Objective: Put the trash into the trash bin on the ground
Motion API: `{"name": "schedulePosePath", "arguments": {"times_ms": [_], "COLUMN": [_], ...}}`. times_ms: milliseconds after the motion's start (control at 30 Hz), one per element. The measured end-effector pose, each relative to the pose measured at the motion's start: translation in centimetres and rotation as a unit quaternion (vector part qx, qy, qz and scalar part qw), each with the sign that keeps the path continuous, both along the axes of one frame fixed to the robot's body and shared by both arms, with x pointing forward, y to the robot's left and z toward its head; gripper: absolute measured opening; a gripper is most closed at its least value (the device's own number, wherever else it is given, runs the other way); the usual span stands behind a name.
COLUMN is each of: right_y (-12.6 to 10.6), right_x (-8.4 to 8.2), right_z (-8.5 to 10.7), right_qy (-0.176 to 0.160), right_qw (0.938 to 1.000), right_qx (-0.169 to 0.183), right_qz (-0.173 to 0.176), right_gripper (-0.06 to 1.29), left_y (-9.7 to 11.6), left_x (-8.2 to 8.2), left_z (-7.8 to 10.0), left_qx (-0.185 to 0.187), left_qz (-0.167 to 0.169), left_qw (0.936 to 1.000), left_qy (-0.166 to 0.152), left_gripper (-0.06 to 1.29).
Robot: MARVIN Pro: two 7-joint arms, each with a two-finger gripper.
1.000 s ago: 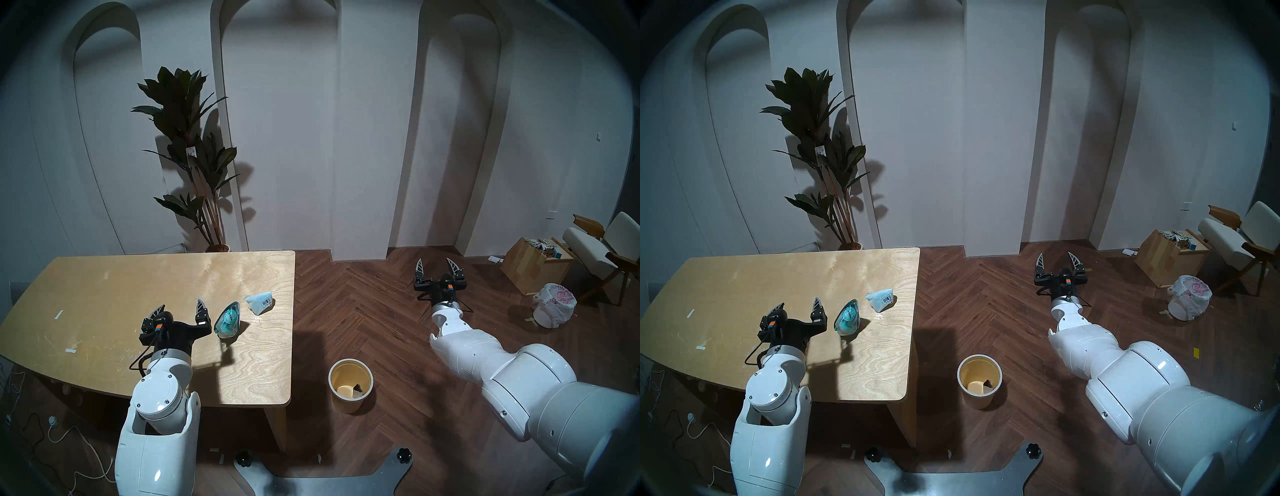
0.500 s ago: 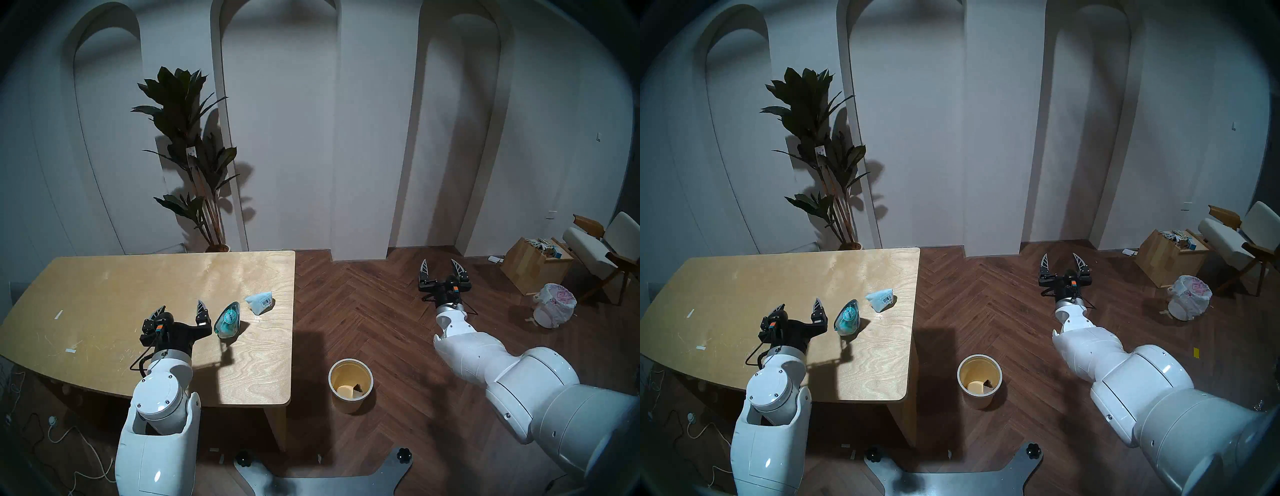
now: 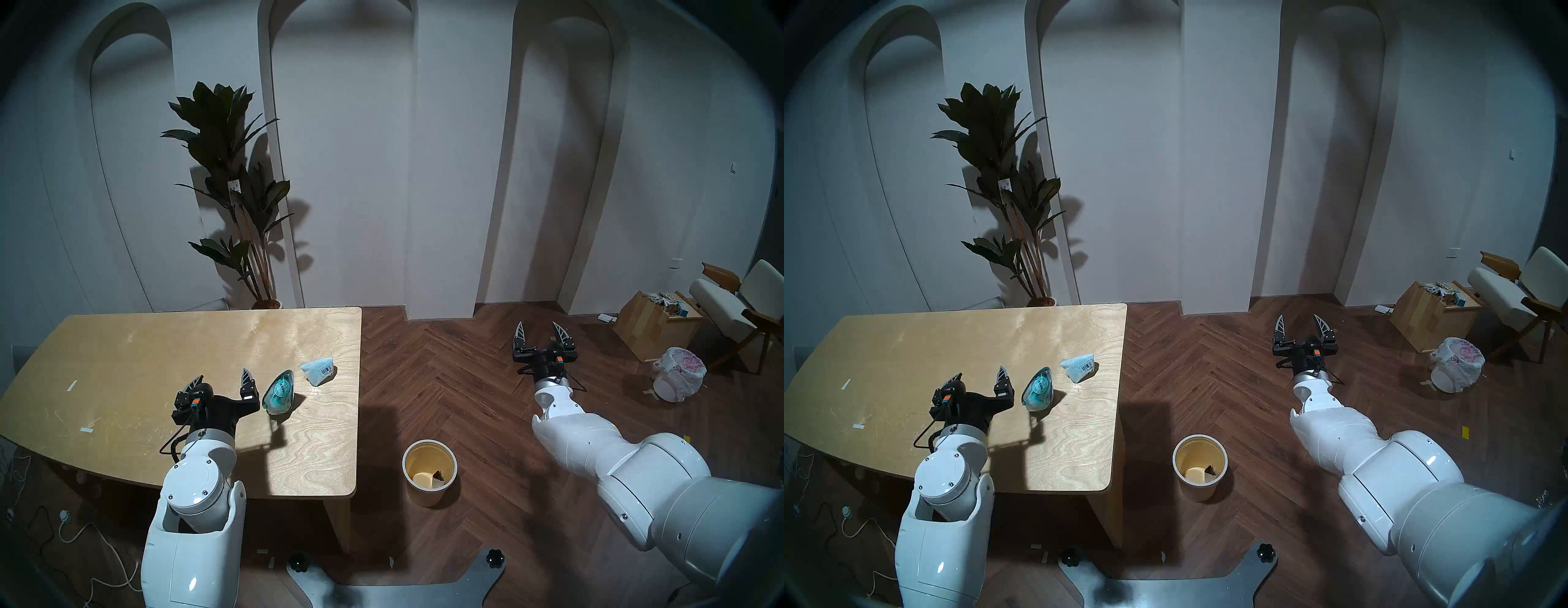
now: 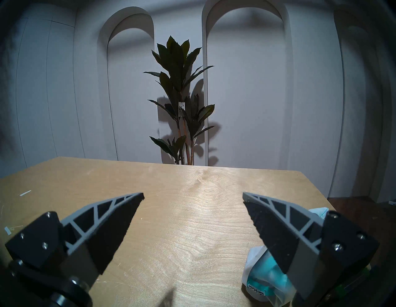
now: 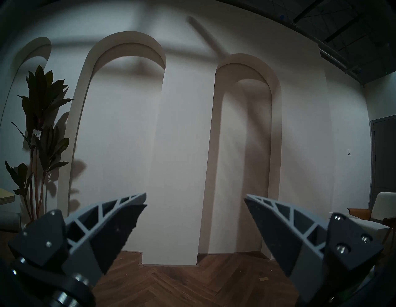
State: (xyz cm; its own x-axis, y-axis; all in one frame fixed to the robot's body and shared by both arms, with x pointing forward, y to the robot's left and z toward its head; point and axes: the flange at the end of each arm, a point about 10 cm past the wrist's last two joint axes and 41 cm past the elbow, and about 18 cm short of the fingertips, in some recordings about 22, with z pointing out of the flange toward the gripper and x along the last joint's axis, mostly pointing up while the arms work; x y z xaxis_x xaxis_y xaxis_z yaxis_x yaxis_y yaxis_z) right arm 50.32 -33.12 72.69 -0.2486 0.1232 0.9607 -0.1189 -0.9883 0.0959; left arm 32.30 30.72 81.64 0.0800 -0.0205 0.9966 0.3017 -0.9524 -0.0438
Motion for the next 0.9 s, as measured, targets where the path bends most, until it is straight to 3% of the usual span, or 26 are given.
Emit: {"name": "schedulePosePath", "arguments": {"times_ms": [333,900], "right_y": [1.7,1.7], "right_x": [-3.0,-6.4], "right_z": [-4.0,-7.3], "right_qy": [0.038,0.071], "right_qw": [0.9991,0.9971], "right_qx": [0.013,0.024], "right_qz": [0.014,0.016], "right_gripper": [1.22,1.22], "left_y": [0.0,-0.6], "left_x": [0.0,0.0], "left_z": [-0.3,-0.9], "left_qx": [-0.001,-0.008], "left_qz": [0.0,-0.009], "left_qw": [1.0,0.9999], "left_qy": [0.003,0.011], "left_gripper": [1.25,1.25]}}
